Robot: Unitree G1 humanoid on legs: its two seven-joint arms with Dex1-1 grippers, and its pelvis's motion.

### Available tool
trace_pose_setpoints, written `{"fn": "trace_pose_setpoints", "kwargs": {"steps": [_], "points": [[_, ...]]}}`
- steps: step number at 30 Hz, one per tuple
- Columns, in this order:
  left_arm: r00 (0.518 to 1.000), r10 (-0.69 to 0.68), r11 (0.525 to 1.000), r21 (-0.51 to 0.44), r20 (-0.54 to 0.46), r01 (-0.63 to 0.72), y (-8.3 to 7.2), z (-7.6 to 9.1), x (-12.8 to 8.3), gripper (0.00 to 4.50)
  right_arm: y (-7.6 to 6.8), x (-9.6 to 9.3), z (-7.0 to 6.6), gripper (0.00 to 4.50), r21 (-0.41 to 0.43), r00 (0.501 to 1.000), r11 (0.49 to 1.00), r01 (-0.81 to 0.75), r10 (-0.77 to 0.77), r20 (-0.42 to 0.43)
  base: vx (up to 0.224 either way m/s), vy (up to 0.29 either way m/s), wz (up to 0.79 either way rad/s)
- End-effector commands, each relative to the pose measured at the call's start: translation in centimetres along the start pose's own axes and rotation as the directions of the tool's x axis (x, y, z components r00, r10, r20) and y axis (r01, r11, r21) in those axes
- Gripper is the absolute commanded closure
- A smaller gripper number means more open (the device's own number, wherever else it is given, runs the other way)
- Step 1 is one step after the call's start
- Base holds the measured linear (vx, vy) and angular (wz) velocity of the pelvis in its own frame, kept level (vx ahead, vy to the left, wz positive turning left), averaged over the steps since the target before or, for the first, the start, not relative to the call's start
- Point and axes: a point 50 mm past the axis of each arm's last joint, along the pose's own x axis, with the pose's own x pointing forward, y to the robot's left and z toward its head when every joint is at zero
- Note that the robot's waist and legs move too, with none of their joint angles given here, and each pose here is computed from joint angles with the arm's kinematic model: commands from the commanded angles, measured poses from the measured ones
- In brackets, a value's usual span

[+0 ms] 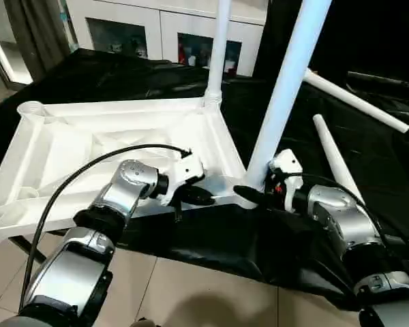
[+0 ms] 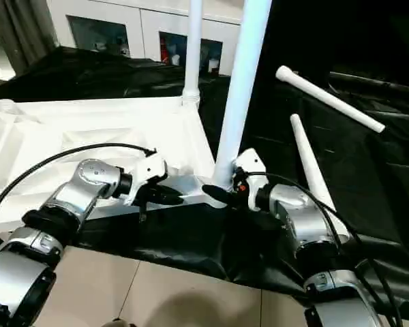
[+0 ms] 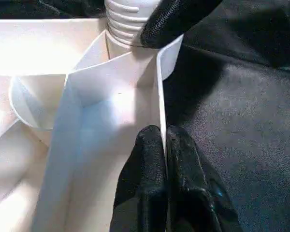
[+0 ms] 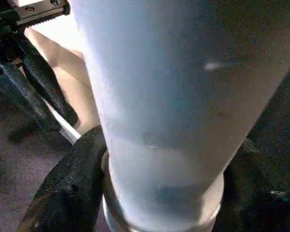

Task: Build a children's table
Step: Rotate leg to tighten

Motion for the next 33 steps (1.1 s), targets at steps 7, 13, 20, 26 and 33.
{"fn": "trace_pose_setpoints", "kwargs": {"steps": [7, 13, 20, 26, 33], "points": [[0.98, 0.2, 0.972, -0.122, -0.005, -0.199, 0.3, -0.5, 2.4, 4.5, -1.8, 0.4, -2.3, 1.74, 0.167, 0.897, 0.882, 0.441, -0.438, -0.06, 0.0, 0.0, 0.0], [0.923, 0.383, 0.899, -0.214, -0.038, -0.382, 0.2, 1.1, 6.0, 4.5, -1.4, 3.3, -2.3, 1.75, 0.273, 0.708, 0.659, 0.701, -0.69, -0.15, 0.0, 0.0, 0.0], [0.924, 0.381, 0.913, -0.144, -0.04, -0.382, 0.2, 1.9, 6.6, 4.5, -0.4, 5.1, -0.8, 1.19, 0.298, 0.772, 0.727, 0.619, -0.633, -0.06, 0.0, 0.0, 0.0], [0.927, 0.373, 0.918, -0.128, -0.043, -0.375, 0.7, 1.4, 5.4, 4.5, -1.3, 4.3, 0.0, 0.69, 0.243, 0.8, 0.777, 0.58, -0.599, 0.005, 0.0, 0.0, 0.0], [0.972, 0.231, 0.969, -0.099, 0.043, -0.226, 0.6, 0.9, 3.3, 4.5, -2.2, 1.3, 1.0, 0.2, 0.159, 0.933, 0.928, 0.336, -0.351, 0.078, 0.0, 0.0, 0.0]]}}
